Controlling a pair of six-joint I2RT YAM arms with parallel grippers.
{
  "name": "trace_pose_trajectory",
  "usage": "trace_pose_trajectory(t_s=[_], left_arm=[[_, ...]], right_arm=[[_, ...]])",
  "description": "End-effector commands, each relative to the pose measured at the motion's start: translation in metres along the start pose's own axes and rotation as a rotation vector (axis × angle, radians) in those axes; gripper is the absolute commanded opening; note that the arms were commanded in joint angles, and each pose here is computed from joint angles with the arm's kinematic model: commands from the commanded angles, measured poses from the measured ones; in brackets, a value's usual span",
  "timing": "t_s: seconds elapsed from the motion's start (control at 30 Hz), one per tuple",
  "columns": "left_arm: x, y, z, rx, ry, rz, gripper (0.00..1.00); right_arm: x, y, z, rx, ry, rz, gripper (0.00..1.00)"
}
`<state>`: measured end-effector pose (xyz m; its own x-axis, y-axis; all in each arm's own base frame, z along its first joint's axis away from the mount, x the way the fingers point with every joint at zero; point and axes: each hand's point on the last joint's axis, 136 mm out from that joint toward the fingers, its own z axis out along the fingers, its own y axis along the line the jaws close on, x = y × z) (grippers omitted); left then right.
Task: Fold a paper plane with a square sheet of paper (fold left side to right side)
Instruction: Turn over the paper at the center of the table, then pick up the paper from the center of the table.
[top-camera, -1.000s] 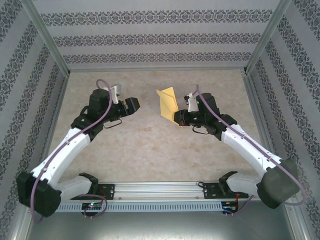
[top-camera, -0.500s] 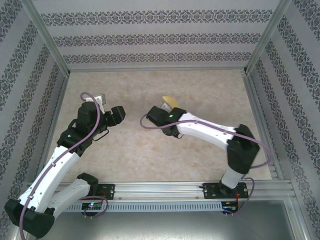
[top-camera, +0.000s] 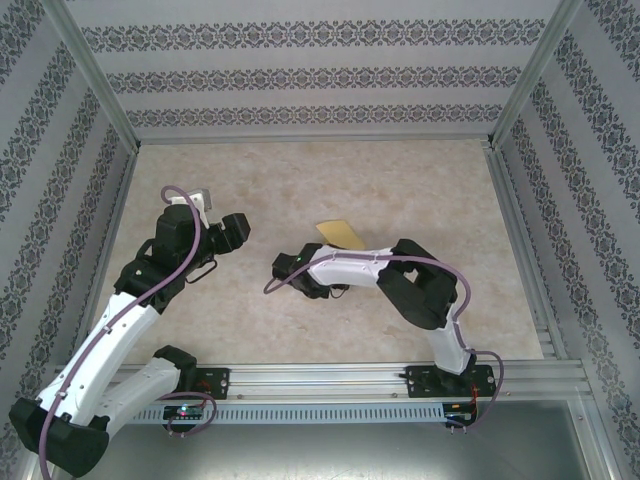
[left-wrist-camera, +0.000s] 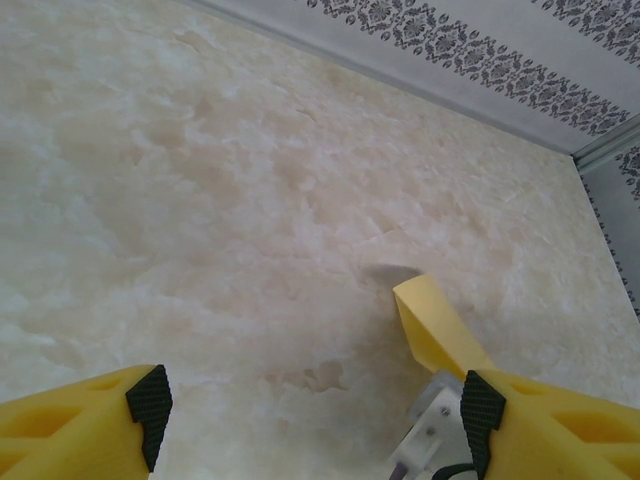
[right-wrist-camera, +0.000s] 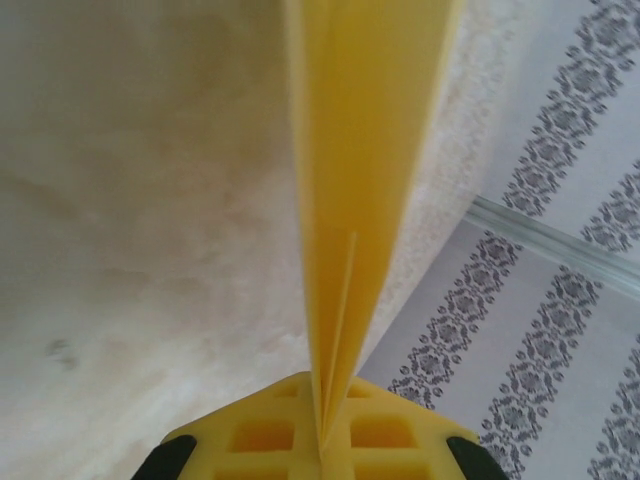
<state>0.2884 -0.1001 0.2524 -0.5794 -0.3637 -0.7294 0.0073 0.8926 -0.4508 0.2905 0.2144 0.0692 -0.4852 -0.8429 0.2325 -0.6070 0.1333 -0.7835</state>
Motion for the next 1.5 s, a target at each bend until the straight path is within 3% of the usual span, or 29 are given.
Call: trace_pose_trajectory(t_s=[0.0,0.4,0.43,0.5,0.63,0.73,0.93,1.17,1.33,1.47], left_arm=[[0.002,0.008,0.003,-0.033,0.007,0.017,0.79],[-0.005,-0.003,0.0,0.016,-0.012,-0.016,0.8],[-0.005,-0.004,0.0,0.022,-0.012,-0.02,0.8],[-0.004,-0.006,0.002,0.032,-0.006,-0.031,0.81],[0.003,-0.011,0.01,0.068,0.025,-0.063,0.82],[0.019,-0.021,0.024,0.149,0.083,-0.113,0.81],[0.069,-0.045,0.069,0.32,0.264,-0.248,0.76],[0.118,-0.078,0.113,0.376,0.413,-0.254,0.76],[0.142,-0.099,0.147,0.401,0.489,-0.232,0.75],[0.156,-0.108,0.174,0.409,0.536,-0.239,0.73]], right_arm=[[-0.006,0.023,-0.008,-0.074,-0.016,-0.081,0.06],[0.006,0.056,-0.066,-0.457,-0.146,0.038,0.62],[0.009,0.058,-0.073,-0.493,-0.164,0.049,0.66],[0.013,0.061,-0.088,-0.563,-0.21,0.087,0.82],[0.023,0.054,-0.115,-0.669,-0.333,0.184,0.97],[0.027,0.032,-0.122,-0.708,-0.432,0.328,0.98],[0.034,-0.029,-0.112,-0.86,-0.614,0.791,0.98],[0.05,-0.08,-0.076,-1.029,-0.791,1.338,0.98],[0.056,-0.08,-0.045,-1.162,-0.767,1.549,0.98],[0.055,-0.069,-0.034,-1.232,-0.718,1.581,0.98]])
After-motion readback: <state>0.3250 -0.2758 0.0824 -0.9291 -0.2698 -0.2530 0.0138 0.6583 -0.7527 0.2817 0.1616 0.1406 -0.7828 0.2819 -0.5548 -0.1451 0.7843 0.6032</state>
